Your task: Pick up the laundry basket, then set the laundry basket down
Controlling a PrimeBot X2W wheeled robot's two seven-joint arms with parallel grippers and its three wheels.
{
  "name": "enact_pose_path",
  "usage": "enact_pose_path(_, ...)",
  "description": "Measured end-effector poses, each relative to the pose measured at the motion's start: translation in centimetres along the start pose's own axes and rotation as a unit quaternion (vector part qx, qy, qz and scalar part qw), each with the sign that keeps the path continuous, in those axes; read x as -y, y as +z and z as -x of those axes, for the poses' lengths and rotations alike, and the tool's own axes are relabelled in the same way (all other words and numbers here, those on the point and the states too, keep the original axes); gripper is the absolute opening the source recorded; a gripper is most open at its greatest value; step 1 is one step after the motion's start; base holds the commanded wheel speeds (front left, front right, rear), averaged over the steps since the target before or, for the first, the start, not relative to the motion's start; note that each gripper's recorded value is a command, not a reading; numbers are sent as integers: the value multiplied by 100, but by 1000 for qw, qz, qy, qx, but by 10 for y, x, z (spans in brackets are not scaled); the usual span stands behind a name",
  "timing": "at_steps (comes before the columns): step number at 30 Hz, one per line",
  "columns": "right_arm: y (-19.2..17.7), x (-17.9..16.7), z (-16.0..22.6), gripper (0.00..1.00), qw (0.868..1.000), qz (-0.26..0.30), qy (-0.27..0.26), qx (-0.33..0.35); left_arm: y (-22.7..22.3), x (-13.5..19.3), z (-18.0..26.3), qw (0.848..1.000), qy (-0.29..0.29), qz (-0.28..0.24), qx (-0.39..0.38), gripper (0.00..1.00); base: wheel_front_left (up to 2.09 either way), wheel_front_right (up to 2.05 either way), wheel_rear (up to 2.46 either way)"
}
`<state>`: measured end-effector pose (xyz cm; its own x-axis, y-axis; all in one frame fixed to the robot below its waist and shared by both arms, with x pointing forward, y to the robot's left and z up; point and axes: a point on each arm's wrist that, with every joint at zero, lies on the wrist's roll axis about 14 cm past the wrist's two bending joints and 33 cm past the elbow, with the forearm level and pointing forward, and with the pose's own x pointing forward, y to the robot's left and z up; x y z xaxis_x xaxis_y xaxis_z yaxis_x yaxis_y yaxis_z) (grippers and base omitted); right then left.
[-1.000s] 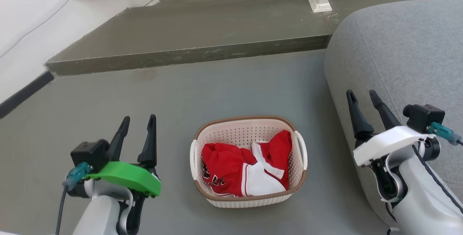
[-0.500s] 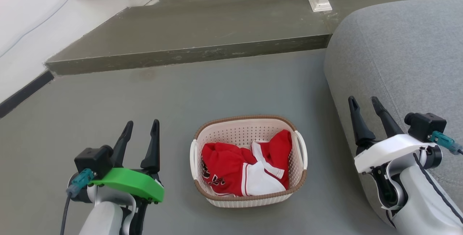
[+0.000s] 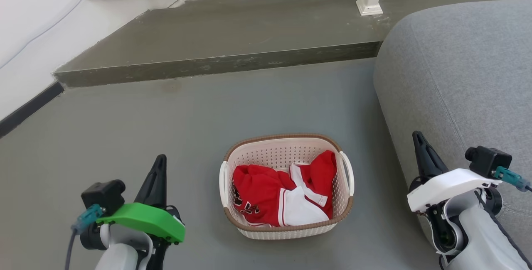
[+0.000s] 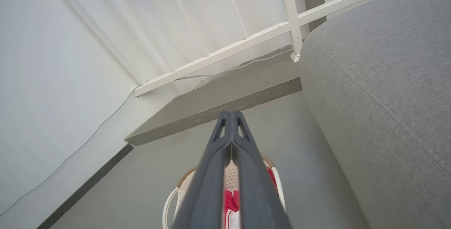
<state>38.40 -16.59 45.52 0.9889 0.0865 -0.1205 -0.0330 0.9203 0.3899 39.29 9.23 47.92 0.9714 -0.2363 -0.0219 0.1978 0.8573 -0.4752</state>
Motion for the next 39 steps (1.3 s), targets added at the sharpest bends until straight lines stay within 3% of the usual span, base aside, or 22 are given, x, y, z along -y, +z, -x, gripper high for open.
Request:
enact_pose_path(17, 6, 7, -2, 0, 995, -96, -23, -1, 5, -16, 2, 995, 34, 91, -2, 0, 0, 0, 0)
enact_pose_path(39, 15, 13, -3, 0, 976, -214, -38, 6, 15, -34, 6, 979, 64, 195, 7, 0, 0, 0, 0)
